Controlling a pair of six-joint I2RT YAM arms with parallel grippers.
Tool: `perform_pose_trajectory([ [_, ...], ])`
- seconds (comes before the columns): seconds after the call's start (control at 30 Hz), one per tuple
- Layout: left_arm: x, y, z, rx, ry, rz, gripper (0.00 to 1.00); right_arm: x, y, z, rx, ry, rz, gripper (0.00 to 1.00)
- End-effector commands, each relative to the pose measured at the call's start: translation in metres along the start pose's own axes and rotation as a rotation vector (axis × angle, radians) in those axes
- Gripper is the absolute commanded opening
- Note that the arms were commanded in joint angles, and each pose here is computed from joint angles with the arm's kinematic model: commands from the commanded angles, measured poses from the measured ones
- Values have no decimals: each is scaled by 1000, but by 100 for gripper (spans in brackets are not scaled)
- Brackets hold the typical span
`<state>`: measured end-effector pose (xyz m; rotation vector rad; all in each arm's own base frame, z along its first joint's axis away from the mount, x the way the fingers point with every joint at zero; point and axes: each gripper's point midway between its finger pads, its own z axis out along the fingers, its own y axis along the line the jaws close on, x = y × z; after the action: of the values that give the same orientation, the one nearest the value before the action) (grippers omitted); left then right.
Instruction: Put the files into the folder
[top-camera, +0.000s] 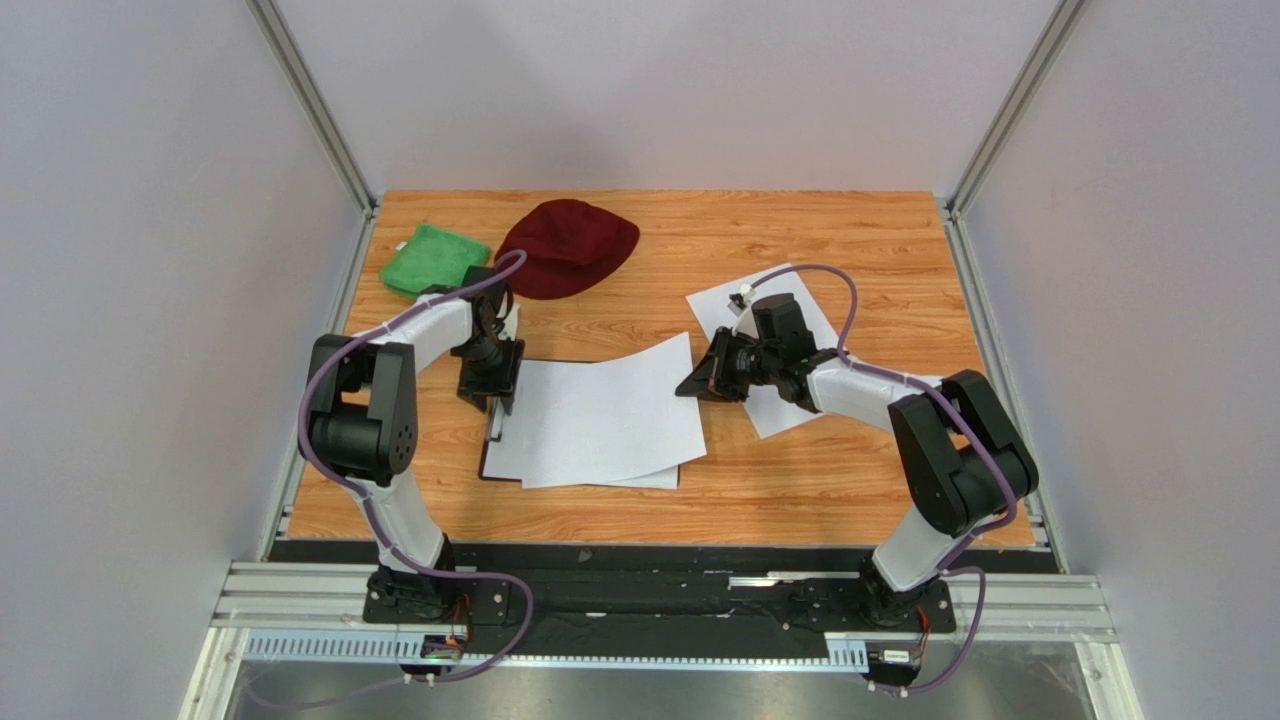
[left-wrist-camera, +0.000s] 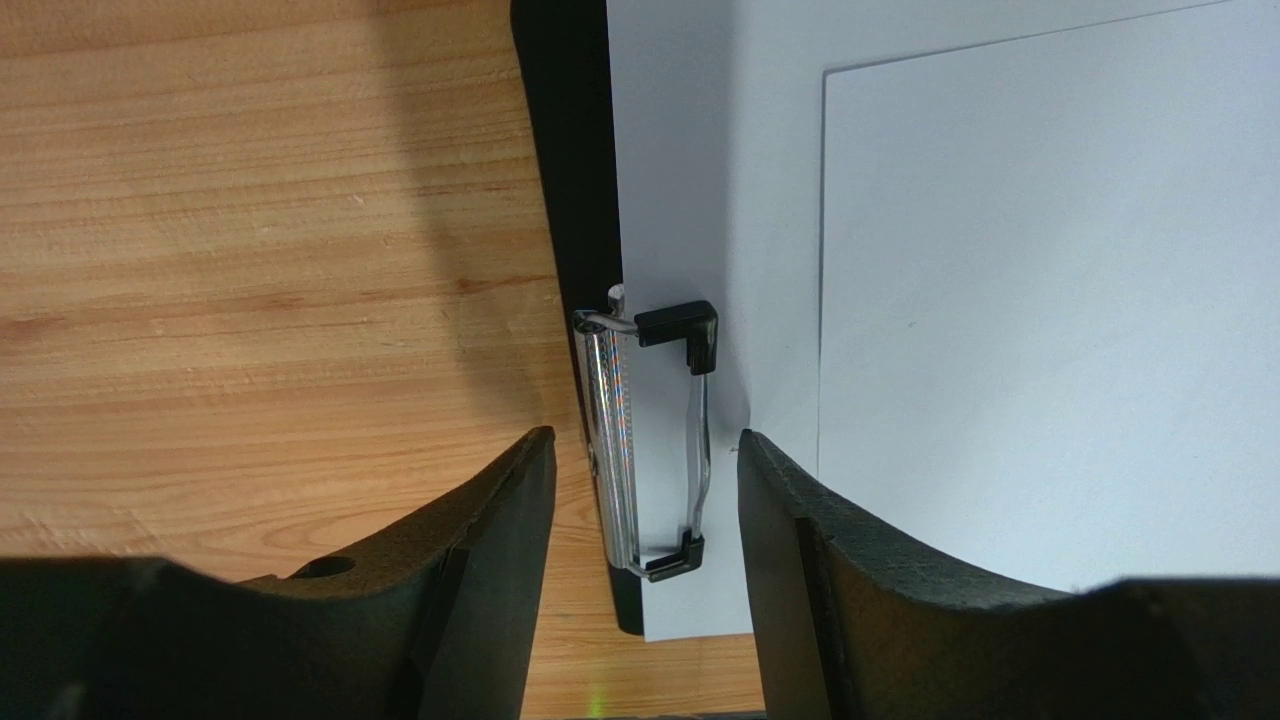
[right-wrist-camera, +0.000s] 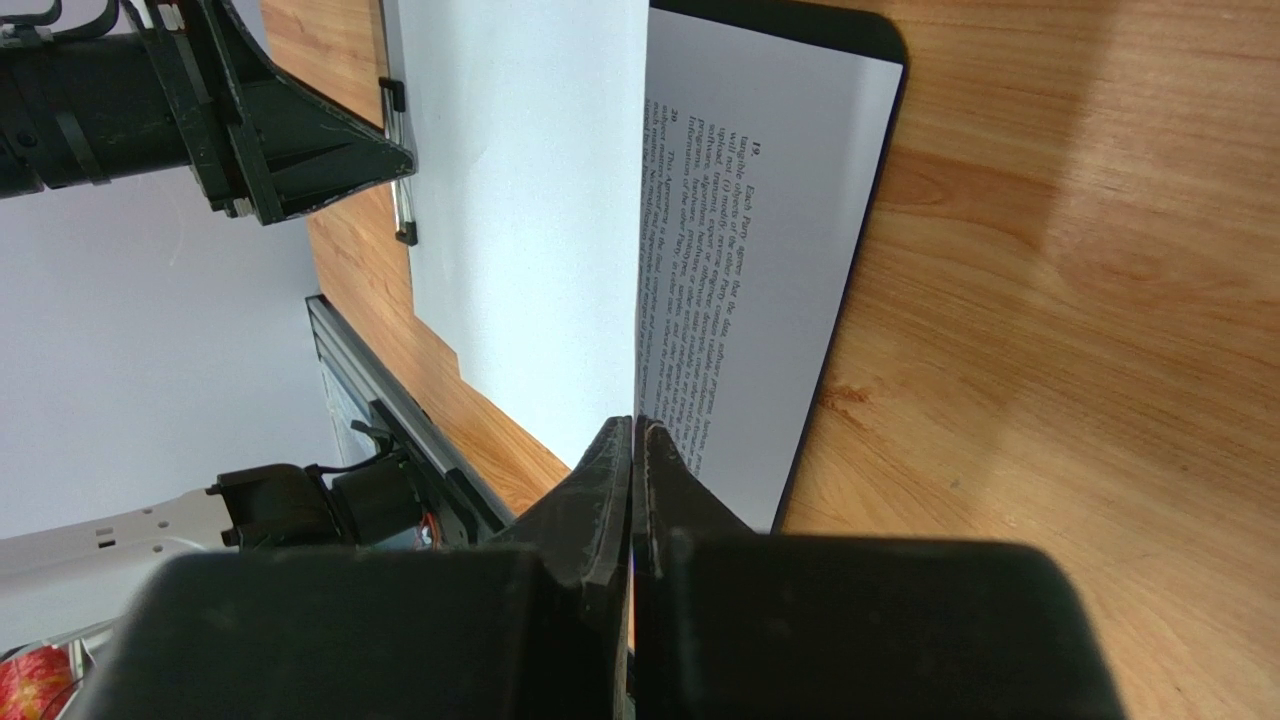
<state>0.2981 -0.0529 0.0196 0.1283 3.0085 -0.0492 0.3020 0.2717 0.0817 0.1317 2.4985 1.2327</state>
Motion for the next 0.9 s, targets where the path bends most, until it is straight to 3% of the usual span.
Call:
perform_pose_trajectory([
  [0.0, 4, 0, 3, 1, 27, 20, 52, -12, 7, -2, -15, -56, -28, 0],
  [0.17, 8, -1, 6, 7, 47, 10, 47, -12, 4, 1, -6, -54, -27, 0],
  [0.4, 10, -9, 10, 41, 64, -7, 27, -17, -2, 8, 13, -55, -27, 0],
  [0.5, 10, -15, 11, 73, 69, -17, 24, -19, -3, 11, 16, -52, -29, 0],
  [0.57, 10, -17, 10, 74, 71, -14, 25, -21, -3, 13, 15, -55, -18, 0],
  [0.6, 10, -17, 10, 74, 69, -22, 35, -22, -3, 14, 15, -55, -14, 0],
  [0.7, 11, -18, 10, 74, 74, -28, 46, -25, -2, 14, 19, -68, 3, 0],
  [0.77, 10, -16, 11, 60, 73, -29, 44, -26, -2, 13, 27, -79, 16, 0],
  [0.8, 9, -15, 10, 57, 74, -29, 36, -26, -2, 13, 30, -87, 28, 0],
  [0.87, 10, -15, 11, 55, 77, -29, 31, -25, -2, 12, 34, -95, 37, 0],
])
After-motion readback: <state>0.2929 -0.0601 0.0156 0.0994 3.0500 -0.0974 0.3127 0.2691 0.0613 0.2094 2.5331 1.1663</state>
